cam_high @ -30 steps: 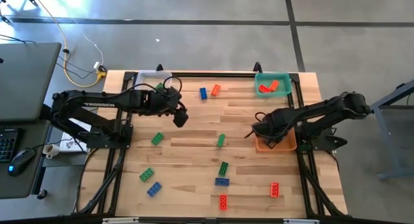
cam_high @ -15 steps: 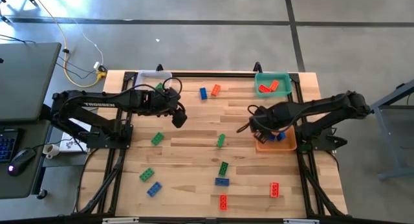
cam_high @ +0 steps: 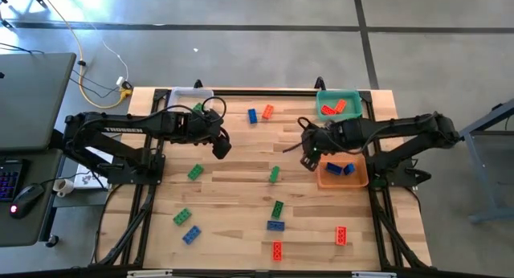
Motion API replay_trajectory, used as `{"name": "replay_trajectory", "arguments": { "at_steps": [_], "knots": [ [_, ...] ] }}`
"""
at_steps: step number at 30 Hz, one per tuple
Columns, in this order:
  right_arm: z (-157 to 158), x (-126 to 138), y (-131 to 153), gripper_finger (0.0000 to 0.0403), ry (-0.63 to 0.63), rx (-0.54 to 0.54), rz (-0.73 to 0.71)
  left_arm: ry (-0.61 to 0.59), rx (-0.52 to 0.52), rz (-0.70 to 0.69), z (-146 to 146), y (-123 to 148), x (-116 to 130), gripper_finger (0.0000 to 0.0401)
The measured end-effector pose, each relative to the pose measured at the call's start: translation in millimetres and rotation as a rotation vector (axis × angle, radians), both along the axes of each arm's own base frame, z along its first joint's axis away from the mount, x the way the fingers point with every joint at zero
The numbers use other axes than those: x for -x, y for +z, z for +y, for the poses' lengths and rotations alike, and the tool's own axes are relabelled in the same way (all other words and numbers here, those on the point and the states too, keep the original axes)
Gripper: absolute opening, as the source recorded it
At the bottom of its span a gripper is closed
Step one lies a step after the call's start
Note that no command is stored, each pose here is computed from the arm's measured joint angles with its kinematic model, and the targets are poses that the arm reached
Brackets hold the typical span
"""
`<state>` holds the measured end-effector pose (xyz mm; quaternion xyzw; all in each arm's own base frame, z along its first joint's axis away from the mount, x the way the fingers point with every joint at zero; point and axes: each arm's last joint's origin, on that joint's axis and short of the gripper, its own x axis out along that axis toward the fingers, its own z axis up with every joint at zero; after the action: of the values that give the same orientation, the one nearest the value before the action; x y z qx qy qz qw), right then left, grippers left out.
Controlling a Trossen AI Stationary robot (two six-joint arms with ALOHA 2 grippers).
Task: Sort & place blocks by color
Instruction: Put the orange game piece into the blue bin
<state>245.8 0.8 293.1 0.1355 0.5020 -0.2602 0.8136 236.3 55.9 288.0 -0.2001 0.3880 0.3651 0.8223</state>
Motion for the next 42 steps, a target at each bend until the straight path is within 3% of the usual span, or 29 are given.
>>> {"name": "replay_trajectory", "arguments": {
  "at_steps": [9, 20, 35, 38, 42],
  "knots": [
    [-33.2, -23.2, 14.0, 0.0250, 0.115, 0.064, -0.232, 0.007, -0.060, 0.039, 1.4, -0.3, 1.8, 0.0241],
    [-82.7, -33.5, 33.9, 0.0250, 0.094, 0.110, -0.507, 0.044, -0.101, 0.083, 22.8, -0.2, 8.0, 0.0241],
    [-126.6, -26.7, 49.7, 0.0250, -0.023, 0.175, -0.686, 0.068, -0.144, 0.120, 72.3, 2.7, 25.2, 0.0241],
    [-134.4, -31.8, 59.2, 0.0250, -0.029, 0.194, -0.692, 0.060, -0.153, 0.113, 80.3, 3.9, 27.9, 0.0241],
    [-150.1, -49.6, 71.2, 0.0250, 0.013, 0.225, -0.593, 0.067, -0.176, 0.107, 89.5, 5.6, 31.4, 0.0241]
  ]
}}
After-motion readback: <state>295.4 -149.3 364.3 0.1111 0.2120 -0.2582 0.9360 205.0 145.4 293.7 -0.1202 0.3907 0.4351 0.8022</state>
